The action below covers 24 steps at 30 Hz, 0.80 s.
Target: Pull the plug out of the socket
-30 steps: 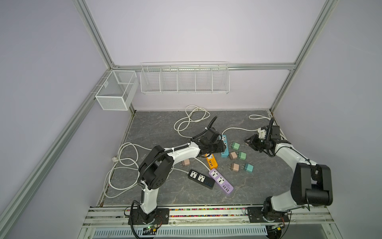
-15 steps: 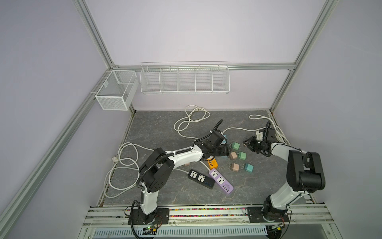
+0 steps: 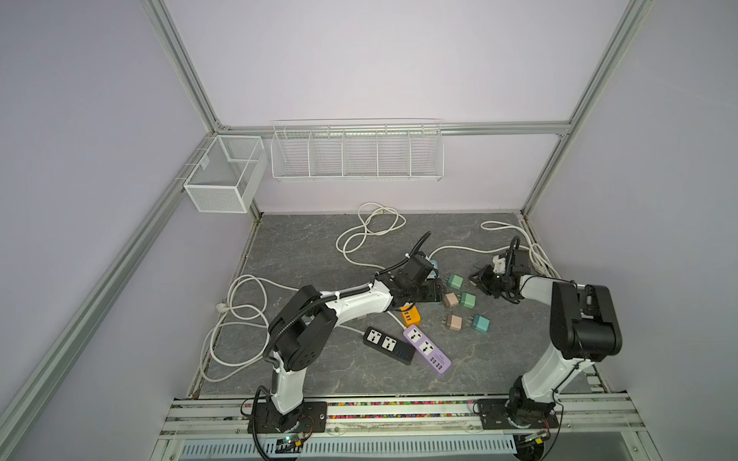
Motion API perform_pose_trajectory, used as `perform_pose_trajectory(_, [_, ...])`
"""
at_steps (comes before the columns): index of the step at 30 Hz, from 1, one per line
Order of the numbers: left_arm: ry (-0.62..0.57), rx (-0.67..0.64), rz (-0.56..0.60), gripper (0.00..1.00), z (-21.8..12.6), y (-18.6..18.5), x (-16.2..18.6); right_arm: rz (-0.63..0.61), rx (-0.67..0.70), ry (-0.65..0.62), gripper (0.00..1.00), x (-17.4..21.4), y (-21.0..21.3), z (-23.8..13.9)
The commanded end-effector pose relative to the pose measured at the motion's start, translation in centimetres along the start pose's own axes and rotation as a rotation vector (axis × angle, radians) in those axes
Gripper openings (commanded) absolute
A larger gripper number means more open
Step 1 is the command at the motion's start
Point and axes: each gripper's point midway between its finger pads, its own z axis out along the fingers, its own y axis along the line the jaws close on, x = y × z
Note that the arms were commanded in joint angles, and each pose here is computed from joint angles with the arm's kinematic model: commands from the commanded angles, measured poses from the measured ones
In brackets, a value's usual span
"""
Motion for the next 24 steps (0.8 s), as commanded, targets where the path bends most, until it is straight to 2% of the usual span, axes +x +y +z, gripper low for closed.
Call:
perform_pose_trajectory(1, [-0.016, -0.007, 0.011, 0.74, -0.4, 0.0, -0.2, -0.006, 0.059, -0.007, 0.38, 0.1, -1.2, -0.4])
perform_pose_trajectory(9, [-0.051, -0.022, 0.026, 0.75, -1.3, -0.1, -1.2, -0.064, 0.131, -0.069, 0.60, -1.4, -0.3, -3.3])
perform_pose_trajectory(15, [-0.111, -0.078, 0.027, 0.80, -3.8, 1.6, -3.2, -0.138, 0.247, -0.096, 0.75, -1.4, -1.0, -6.0])
perform_pose_trajectory(20, [-0.210, -0.172, -0.006, 0.85, -8.0, 6.2, -6.1, -0.227, 0.359, -0.184, 0.88, -1.9, -1.5, -9.7])
perform_pose_trajectory(24, [-0.321, -0.405, -0.047, 0.92, -13.4, 12.3, -8.6, -0.279, 0.415, -0.292, 0.95, -2.7, -1.1, -12.7])
